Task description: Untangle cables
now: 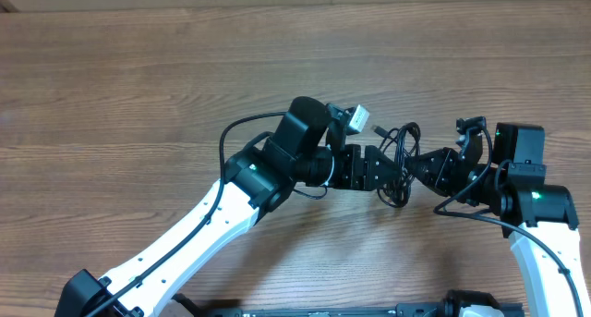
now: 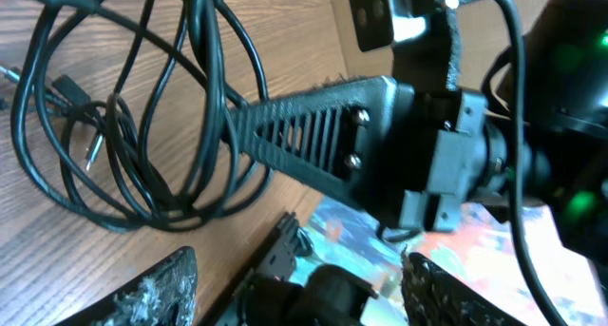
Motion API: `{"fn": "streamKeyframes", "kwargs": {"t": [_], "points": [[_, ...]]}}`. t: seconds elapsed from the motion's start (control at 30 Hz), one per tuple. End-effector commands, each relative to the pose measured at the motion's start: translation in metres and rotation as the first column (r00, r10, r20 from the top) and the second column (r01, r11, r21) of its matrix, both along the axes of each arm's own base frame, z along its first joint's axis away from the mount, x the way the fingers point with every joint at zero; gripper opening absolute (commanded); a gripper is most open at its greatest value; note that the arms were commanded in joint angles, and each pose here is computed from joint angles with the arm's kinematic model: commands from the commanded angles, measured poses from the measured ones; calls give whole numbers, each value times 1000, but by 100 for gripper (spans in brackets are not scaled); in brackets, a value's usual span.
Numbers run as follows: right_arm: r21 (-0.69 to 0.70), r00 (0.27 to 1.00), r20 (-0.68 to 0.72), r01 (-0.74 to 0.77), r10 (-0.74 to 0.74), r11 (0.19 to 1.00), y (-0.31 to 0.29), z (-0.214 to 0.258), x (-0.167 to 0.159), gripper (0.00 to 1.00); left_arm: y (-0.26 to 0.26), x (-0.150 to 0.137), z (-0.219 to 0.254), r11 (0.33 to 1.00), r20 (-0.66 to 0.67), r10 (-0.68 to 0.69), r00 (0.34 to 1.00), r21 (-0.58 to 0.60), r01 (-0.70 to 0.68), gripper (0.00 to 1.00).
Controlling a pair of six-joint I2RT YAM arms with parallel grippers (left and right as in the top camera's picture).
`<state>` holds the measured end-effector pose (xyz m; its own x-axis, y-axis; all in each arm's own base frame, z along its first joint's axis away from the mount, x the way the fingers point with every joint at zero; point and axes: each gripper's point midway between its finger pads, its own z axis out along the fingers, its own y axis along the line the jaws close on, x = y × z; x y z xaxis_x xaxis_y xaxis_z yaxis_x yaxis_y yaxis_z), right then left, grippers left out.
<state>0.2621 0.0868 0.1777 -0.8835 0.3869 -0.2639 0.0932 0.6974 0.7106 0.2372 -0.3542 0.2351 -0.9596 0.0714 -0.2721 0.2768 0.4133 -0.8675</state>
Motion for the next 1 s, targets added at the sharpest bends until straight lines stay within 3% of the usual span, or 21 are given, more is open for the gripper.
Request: {"fn": "streamKeyframes", "kwargs": {"t": [0.0,0.13,0.47,0.5,0.53,0.63,0.73,0.97], "points": [[26,995,65,-73,71,997,9,12,-3,4,2,12,5,997,45,73,996,16,-74,64],[46,993,76,-95,91,994,12,15,-4,4,2,15,0,995,46,93,995,36,-94,59],[240,948,223,-281,229,929,43,56,-13,4,4,10,-13,989,28,108,994,98,-110,54],[246,946,225,-287,233,926,43,57,-14,4,4,10,-13,989,29,109,994,98,-111,49],[249,946,225,-289,234,924,44,57,-15,4,4,11,-14,988,32,115,993,100,-117,34],[278,939,237,-313,251,908,47,62,-18,4,6,14,-15,984,38,136,990,108,-139,24],[296,934,245,-328,261,897,49,66,-20,4,7,16,-16,982,42,147,988,113,-151,18],[322,927,255,-349,275,880,52,70,-24,4,10,23,-18,974,66,180,981,130,-188,17]]}}
